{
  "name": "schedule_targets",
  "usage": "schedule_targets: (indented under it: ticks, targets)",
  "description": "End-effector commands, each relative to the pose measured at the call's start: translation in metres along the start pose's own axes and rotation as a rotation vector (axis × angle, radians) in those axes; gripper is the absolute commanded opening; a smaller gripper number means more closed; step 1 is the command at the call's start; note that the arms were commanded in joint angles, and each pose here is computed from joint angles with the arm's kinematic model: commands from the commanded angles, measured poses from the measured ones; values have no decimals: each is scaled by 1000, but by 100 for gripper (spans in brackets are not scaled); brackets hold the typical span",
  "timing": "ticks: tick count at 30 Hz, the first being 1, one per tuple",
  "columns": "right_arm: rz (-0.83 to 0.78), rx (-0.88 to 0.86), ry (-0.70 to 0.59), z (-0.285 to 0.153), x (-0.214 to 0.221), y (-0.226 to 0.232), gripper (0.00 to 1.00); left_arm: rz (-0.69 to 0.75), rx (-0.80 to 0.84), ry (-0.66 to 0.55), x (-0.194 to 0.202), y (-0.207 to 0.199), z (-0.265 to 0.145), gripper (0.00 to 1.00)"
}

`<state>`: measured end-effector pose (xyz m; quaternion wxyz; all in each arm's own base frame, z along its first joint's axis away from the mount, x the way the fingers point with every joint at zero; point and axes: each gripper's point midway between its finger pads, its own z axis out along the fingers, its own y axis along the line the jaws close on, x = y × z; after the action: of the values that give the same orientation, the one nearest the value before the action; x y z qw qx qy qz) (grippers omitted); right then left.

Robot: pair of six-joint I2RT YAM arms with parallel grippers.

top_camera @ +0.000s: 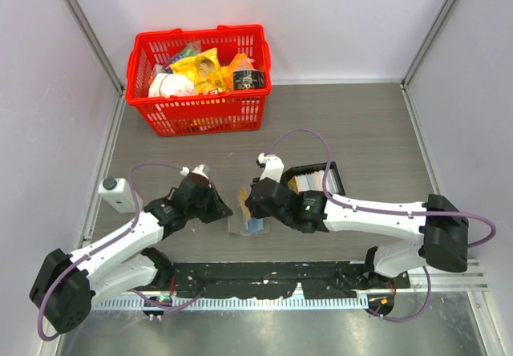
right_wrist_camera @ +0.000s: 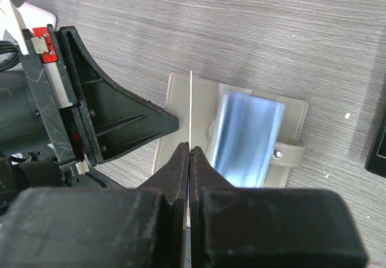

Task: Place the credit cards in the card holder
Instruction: Insert the credit card into the card holder.

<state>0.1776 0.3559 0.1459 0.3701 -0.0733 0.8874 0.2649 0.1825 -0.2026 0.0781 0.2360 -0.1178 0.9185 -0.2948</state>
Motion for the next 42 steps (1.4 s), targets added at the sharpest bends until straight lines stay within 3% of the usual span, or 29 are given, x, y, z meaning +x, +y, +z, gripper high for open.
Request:
schedule_targets:
  ticks: [1,8,25,42]
  targets:
    - [40,18,-80,-9,-17,-6,1,-9,-34,-13,-2,5,5,0]
    - [52,71,-63,-11,-5,-27,1,-7,-178,4,8,43,22,0]
    - [56,179,-12,-6,19,-67,1,1,-202,10,13,54,25,0]
    - [31,-22,52,12,24,-16,1,2,-172,19,13,47,31,0]
